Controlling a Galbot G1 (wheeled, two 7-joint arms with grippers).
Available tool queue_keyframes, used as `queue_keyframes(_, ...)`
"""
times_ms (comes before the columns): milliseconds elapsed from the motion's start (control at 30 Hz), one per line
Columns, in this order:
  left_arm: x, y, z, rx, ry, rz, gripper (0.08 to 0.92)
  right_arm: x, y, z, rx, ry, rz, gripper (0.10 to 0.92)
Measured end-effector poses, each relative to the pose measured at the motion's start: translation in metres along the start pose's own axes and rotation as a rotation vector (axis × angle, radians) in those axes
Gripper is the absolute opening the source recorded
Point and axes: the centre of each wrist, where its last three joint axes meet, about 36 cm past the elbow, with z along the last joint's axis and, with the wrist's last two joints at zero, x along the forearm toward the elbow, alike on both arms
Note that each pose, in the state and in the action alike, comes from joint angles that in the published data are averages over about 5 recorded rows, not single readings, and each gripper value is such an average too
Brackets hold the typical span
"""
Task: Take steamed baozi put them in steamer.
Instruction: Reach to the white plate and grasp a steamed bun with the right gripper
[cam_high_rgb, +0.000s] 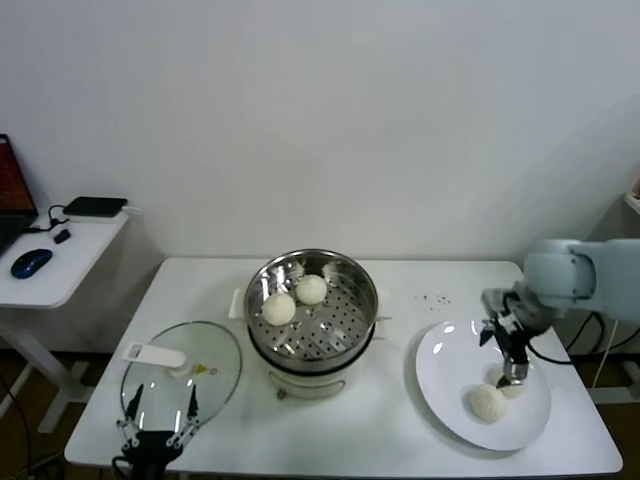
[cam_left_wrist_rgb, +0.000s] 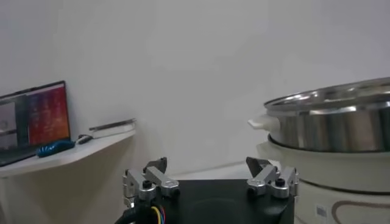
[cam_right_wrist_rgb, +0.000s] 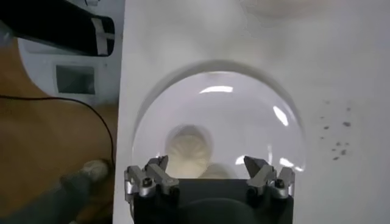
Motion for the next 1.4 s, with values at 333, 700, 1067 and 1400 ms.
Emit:
queue_keyframes(333,0.002,-0.002,0.002,0.000,0.007,-0.005,0.823,-0.058,0.018,0.018,-0.028,-0.021,-0.006,0.823)
queue_keyframes(700,0.002,-0.004,0.004,-0.007,0.009,-0.005,0.823,-0.086,0.016,0.026,-0.013,-0.019,0.007,0.823)
queue_keyframes(1067,0.002,-0.005,0.005,-0.011,0.009,-0.002,0.823,-0.097,0.013,0.030,-0.011,-0.016,0.019,0.822)
queue_keyframes(1400,0.001,-0.004,0.004,-0.012,0.007,-0.003,0.823,-0.092,0.010,0.023,0.006,-0.022,0.026,0.753)
